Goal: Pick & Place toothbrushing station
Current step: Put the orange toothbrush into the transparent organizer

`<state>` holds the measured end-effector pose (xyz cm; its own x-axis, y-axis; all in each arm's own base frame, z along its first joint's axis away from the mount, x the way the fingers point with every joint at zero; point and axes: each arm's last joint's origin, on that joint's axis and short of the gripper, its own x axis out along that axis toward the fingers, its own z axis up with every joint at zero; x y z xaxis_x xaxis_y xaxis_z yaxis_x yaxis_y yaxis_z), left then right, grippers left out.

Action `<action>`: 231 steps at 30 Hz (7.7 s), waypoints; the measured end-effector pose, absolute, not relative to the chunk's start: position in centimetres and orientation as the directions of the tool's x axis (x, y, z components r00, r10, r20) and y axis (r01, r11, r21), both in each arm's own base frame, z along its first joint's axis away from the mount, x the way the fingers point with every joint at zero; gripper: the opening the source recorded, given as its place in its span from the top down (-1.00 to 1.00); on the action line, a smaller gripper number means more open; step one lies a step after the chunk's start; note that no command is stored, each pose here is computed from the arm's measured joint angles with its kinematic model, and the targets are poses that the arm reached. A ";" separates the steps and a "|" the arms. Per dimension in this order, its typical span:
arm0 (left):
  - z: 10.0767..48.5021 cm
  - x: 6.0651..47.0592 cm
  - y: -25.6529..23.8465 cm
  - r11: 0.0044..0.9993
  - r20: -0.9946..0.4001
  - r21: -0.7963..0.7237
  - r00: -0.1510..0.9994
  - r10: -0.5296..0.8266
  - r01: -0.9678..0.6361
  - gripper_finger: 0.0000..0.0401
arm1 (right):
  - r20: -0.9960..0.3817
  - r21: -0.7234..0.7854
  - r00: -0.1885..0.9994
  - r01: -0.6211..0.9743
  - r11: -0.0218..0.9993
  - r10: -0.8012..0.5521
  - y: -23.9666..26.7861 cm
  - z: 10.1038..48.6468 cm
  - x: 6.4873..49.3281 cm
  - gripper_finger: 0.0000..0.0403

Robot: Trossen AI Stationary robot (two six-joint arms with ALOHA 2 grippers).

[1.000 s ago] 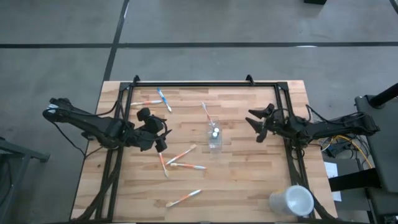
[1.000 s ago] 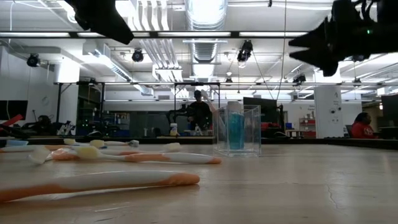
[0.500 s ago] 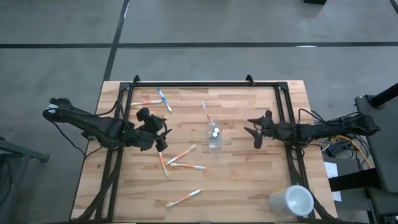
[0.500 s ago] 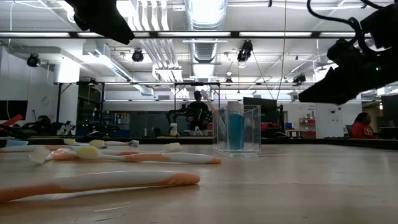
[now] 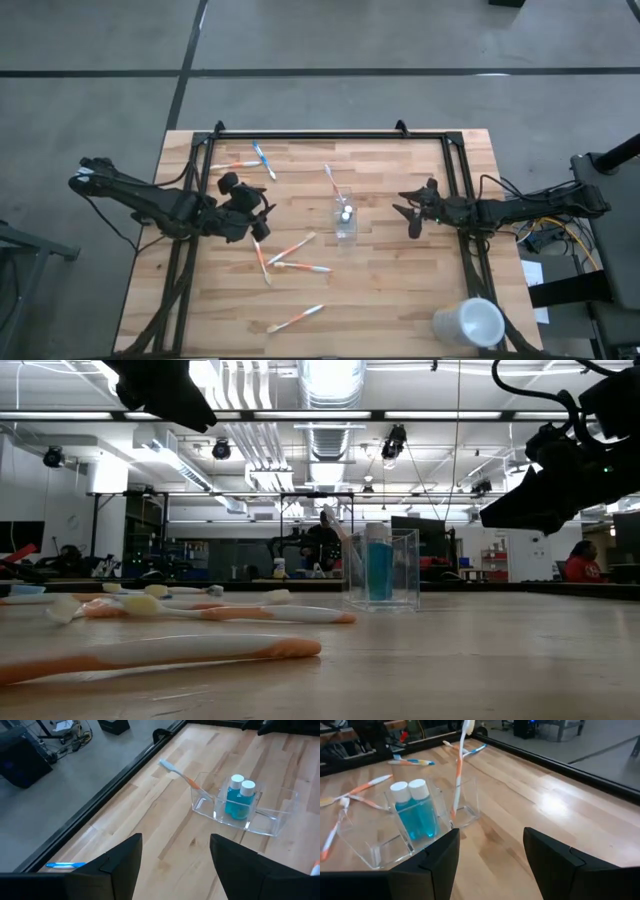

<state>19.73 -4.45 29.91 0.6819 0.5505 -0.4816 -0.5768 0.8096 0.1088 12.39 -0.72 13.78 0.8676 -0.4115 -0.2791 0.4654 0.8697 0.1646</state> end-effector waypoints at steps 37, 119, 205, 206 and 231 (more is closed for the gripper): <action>30.0 19.8 -4.3 0.770 -0.453 0.059 0.671 0.588 -0.635 -0.19 | -0.033 0.190 0.901 0.431 0.882 -0.433 -0.9 16.5 10.1 -0.07; 17.8 34.3 -0.4 0.950 -0.851 -0.069 0.515 0.104 -0.306 -0.19 | -0.039 0.186 0.900 0.434 0.882 -0.434 -0.9 16.4 10.1 -0.07; 24.2 31.1 5.2 0.966 0.464 -0.165 0.849 0.252 -0.197 0.95 | -0.040 0.186 0.900 0.433 0.882 -0.434 -0.9 16.4 10.1 -0.07; 24.1 31.4 5.5 0.966 0.468 -0.162 0.847 0.253 -0.200 0.95 | -0.040 0.185 0.900 0.434 0.882 -0.434 -0.9 16.4 10.1 -0.07; 20.8 35.7 8.9 0.943 0.326 -0.191 0.888 0.323 -0.273 0.94 | -0.039 0.186 0.900 0.433 0.882 -0.434 -0.9 16.4 10.1 -0.07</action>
